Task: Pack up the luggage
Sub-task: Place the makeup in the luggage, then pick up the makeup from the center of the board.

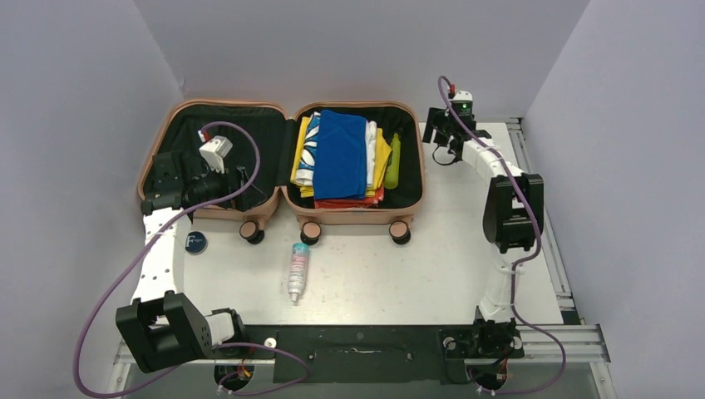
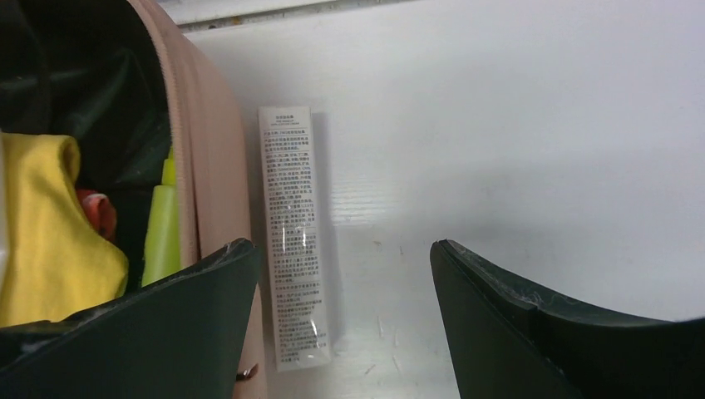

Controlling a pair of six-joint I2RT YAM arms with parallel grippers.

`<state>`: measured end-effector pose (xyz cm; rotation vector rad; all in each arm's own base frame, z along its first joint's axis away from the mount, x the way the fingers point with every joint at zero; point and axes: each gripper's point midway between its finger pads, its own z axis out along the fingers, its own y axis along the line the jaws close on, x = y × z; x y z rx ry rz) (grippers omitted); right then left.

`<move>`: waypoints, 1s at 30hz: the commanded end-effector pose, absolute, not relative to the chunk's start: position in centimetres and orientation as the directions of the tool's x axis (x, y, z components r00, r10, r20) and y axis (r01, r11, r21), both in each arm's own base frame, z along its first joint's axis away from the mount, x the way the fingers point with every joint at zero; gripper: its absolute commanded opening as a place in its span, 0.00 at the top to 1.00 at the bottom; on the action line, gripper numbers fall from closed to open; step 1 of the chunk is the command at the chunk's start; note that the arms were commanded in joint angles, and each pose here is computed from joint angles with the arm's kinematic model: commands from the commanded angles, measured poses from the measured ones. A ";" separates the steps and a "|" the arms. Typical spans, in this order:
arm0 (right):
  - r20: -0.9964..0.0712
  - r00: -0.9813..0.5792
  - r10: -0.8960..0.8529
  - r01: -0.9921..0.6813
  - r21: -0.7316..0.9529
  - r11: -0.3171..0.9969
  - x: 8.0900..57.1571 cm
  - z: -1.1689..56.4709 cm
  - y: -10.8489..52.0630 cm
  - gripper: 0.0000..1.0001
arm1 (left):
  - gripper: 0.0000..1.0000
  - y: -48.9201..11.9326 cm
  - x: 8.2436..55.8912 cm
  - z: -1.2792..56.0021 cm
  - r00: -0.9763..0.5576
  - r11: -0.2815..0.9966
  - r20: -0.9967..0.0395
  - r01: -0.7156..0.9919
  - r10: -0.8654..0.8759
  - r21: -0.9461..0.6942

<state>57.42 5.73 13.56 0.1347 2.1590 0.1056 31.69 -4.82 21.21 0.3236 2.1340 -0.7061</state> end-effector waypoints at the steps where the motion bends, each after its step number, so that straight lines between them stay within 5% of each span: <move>1: -0.833 -0.515 0.203 0.039 0.214 0.976 59.8 15.0 5.8 0.23 | 0.04 -4.7 32.3 22.2 -0.563 0.802 -0.826 0.485 -0.017 -0.348; 17: -0.687 -0.715 0.126 -0.253 0.423 0.870 59.0 6.7 11.3 0.20 | 0.04 -4.4 32.7 21.5 -0.582 0.804 -0.813 0.472 -0.026 -0.363; 30: -0.561 -0.827 0.043 -0.259 0.447 0.857 55.8 1.1 10.6 0.19 | 0.04 -4.3 32.7 21.6 -0.583 0.805 -0.812 0.468 -0.029 -0.364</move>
